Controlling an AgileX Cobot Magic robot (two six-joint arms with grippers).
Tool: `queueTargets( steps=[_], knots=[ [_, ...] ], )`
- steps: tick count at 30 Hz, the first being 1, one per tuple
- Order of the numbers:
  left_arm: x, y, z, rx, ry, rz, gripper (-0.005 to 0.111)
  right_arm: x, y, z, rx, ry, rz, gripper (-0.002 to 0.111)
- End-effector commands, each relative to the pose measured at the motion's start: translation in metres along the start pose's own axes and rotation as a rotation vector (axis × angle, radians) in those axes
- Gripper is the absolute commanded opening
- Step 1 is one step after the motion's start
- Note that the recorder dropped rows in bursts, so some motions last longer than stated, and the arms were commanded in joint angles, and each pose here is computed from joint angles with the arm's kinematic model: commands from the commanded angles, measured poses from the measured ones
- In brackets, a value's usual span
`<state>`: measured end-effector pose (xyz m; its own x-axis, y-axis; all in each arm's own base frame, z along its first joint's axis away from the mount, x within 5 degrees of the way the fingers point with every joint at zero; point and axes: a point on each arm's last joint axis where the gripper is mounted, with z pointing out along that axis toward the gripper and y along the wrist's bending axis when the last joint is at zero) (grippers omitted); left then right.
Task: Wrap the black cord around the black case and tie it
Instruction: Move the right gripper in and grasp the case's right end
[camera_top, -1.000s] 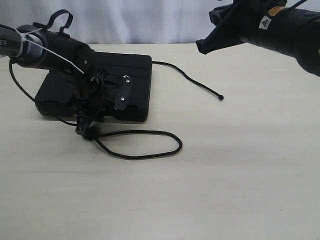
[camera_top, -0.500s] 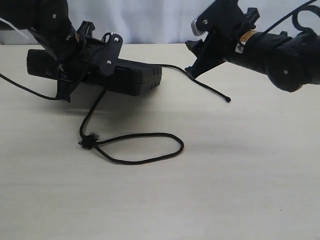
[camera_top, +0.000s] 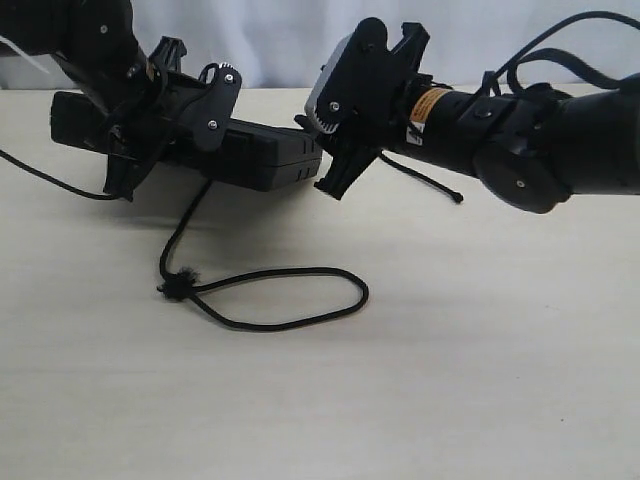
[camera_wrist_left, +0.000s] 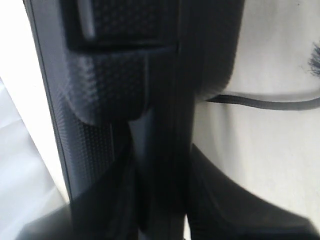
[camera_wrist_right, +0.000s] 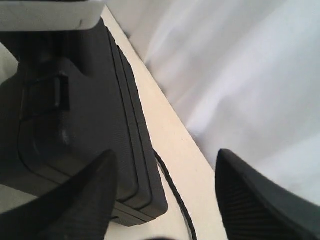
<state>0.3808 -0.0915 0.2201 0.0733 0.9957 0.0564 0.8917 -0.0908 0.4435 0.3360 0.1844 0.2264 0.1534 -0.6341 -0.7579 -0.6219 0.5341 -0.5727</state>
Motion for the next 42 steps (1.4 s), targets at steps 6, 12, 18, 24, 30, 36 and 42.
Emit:
queueTargets(
  steps=[6,12,18,24,30,36,42],
  knots=[
    [0.001,0.006,-0.010,-0.049,-0.004,0.000,0.000,-0.002,0.000,0.000,-0.001,-0.003,0.038,0.056],
    [0.001,0.006,-0.010,-0.049,-0.004,0.000,0.000,0.002,0.001,0.000,-0.015,0.038,-0.090,0.102],
    [0.001,0.006,-0.010,-0.058,-0.007,0.000,0.000,0.020,0.010,0.005,-0.073,0.164,-0.087,0.110],
    [0.001,0.006,-0.010,-0.052,-0.005,0.000,0.000,0.042,0.032,0.033,-0.092,0.058,-0.035,0.110],
    [0.000,0.008,-0.010,-0.069,-0.010,0.000,0.000,0.050,0.057,0.047,-0.195,-0.099,-0.176,0.110],
    [0.000,0.007,-0.010,-0.063,-0.010,-0.001,0.000,0.065,0.057,0.074,-0.114,-0.112,-0.154,0.110],
    [0.000,0.007,-0.010,-0.059,-0.011,-0.004,0.000,0.062,0.053,0.090,-0.103,-0.144,-0.238,0.110]
  ],
)
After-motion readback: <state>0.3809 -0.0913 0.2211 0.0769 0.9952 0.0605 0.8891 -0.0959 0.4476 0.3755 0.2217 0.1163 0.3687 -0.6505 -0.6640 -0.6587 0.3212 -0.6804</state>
